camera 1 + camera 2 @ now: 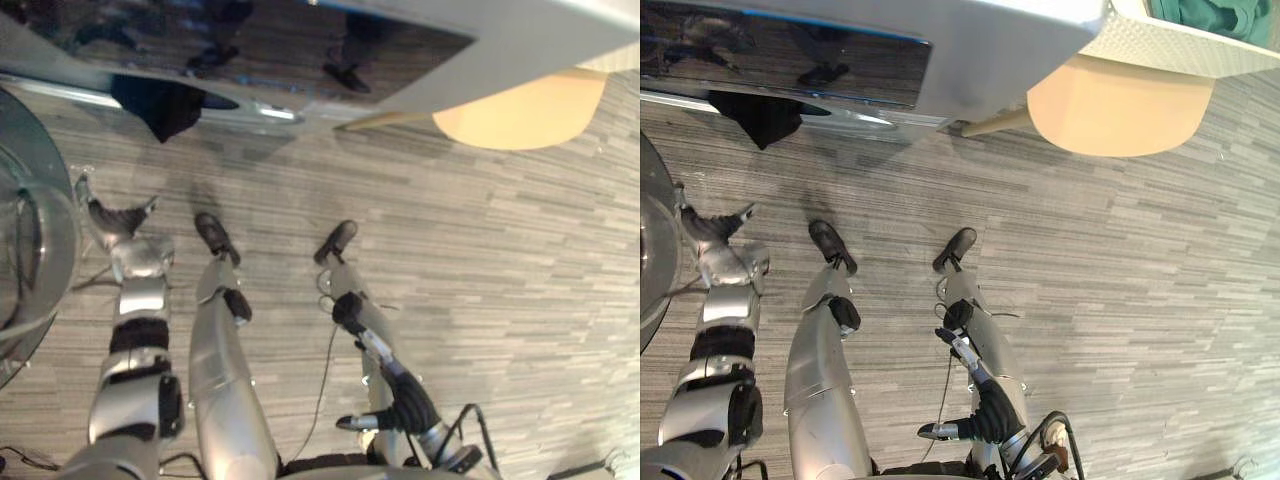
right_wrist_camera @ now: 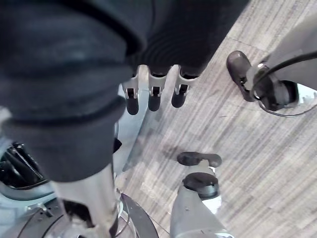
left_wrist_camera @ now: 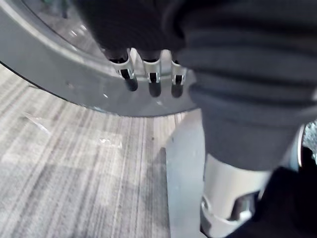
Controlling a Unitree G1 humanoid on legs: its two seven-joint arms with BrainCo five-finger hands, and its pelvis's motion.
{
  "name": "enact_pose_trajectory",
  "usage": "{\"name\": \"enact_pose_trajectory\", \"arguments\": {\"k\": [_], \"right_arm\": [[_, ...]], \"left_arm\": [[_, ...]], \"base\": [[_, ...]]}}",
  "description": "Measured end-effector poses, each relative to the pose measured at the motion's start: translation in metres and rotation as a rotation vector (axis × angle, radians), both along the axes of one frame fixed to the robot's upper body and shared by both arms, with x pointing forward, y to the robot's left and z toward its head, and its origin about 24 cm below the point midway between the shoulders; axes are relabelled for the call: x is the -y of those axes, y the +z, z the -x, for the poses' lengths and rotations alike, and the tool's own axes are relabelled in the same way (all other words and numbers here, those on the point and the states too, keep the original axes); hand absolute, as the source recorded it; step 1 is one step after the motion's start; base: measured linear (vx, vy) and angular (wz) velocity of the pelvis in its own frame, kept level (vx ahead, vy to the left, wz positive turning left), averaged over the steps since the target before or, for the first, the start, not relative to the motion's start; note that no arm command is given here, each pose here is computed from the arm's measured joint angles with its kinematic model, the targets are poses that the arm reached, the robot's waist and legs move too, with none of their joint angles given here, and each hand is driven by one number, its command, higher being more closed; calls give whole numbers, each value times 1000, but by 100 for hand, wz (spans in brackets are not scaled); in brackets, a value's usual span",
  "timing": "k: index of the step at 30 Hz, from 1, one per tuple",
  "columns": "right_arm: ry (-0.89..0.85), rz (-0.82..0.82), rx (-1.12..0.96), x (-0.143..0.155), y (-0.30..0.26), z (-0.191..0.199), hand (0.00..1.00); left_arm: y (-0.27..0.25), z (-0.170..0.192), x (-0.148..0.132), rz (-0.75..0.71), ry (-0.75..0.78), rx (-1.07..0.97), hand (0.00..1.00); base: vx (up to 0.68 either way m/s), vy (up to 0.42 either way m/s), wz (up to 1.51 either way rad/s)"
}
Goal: Pick up the laundry basket with both hands and put the clothes into the washing machine.
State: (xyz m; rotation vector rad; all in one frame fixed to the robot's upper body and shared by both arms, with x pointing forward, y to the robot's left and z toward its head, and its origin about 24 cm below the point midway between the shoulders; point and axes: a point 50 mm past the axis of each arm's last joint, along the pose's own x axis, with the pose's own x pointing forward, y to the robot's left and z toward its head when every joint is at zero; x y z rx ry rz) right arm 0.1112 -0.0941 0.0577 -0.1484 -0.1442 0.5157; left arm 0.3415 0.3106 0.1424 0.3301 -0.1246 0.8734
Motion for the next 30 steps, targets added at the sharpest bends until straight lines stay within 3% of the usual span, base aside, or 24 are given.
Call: {"name": "enact_pose_trajectory", "arguments": {"k": [4,9,19,30], "right_arm": [[-5,-41,40,2,12,0,0],[-11,-63,53,3,17,0,0],[-18,-118,28,5,19,-1,0],[24,-142,16,5,21,0,0]], "left_arm": [[52,-27,25,-80,-88,91,0],[73,-35,37,-117,-158,139,0],[85,-30,20,-285,-139,88,0],[93,-8,-26,-222,-25,119,0]], "base": [[59,-35,-17],[76,-39,-17],[63,-41,-7],[16,-56,-14]]}}
